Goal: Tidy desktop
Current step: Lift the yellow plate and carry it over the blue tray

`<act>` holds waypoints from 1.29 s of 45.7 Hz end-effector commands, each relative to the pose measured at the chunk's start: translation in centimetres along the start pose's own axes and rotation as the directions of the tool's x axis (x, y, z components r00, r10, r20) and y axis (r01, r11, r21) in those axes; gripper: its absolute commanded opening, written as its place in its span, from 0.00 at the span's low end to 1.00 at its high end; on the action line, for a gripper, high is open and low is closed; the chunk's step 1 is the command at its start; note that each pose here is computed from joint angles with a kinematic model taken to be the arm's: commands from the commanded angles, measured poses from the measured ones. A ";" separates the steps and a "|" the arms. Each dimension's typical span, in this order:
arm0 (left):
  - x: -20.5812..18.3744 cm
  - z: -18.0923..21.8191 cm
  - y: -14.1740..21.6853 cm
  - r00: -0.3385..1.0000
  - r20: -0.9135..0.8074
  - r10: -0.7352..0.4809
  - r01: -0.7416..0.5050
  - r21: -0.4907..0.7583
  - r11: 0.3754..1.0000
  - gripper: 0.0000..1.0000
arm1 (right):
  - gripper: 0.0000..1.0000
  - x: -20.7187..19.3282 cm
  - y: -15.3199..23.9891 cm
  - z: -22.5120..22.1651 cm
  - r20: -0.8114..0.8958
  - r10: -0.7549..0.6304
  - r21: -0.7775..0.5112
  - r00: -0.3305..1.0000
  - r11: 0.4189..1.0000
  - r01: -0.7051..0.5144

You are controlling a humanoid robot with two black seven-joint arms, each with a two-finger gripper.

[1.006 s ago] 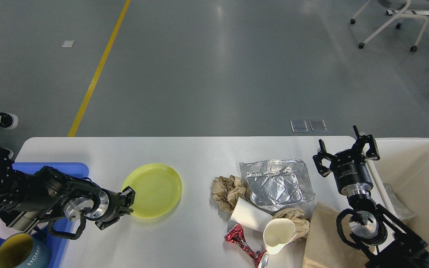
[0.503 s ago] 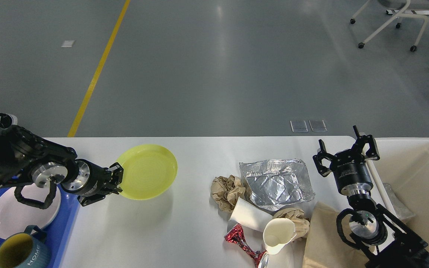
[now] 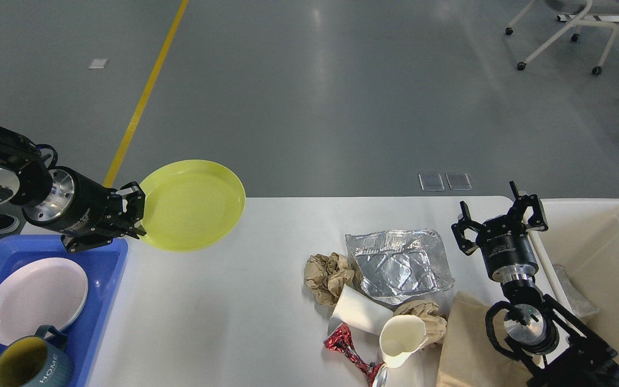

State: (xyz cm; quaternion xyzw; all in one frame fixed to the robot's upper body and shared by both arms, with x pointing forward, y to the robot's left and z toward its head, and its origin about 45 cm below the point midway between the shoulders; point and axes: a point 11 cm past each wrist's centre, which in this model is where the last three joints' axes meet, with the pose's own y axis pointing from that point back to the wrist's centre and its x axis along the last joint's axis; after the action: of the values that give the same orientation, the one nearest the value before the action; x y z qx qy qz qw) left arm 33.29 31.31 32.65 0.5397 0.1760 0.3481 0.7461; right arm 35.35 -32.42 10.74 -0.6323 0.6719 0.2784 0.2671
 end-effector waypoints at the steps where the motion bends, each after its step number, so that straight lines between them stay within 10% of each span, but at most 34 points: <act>1: 0.1 -0.1 0.7 1.000 -0.006 -0.012 0.012 -0.002 1.000 0.00 | 1.00 0.0 0.0 0.0 0.001 -0.002 0.000 1.000 1.000 0.002; 15: 2.9 -2.7 1.5 0.995 -0.089 0.033 -0.034 -0.013 0.999 0.00 | 1.00 0.0 0.0 -0.1 -0.001 0.000 0.001 1.000 1.000 0.000; 36: 12.2 -19.3 1.2 0.939 -0.284 0.193 -0.172 0.097 0.980 0.00 | 1.00 0.0 0.0 -0.1 0.000 0.000 0.001 1.000 1.000 0.000; 59: 14.4 -27.8 -6.0 0.906 -0.328 0.267 -0.211 0.196 0.958 0.00 | 1.00 0.0 0.0 0.0 0.002 -0.001 0.001 1.000 1.000 0.001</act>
State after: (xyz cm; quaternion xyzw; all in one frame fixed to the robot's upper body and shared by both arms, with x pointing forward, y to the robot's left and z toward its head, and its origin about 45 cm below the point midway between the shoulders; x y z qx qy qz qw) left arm 27.23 58.66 19.80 0.5345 0.2736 0.5056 0.6195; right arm 35.37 -32.40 10.78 -0.6322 0.6713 0.2787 0.2682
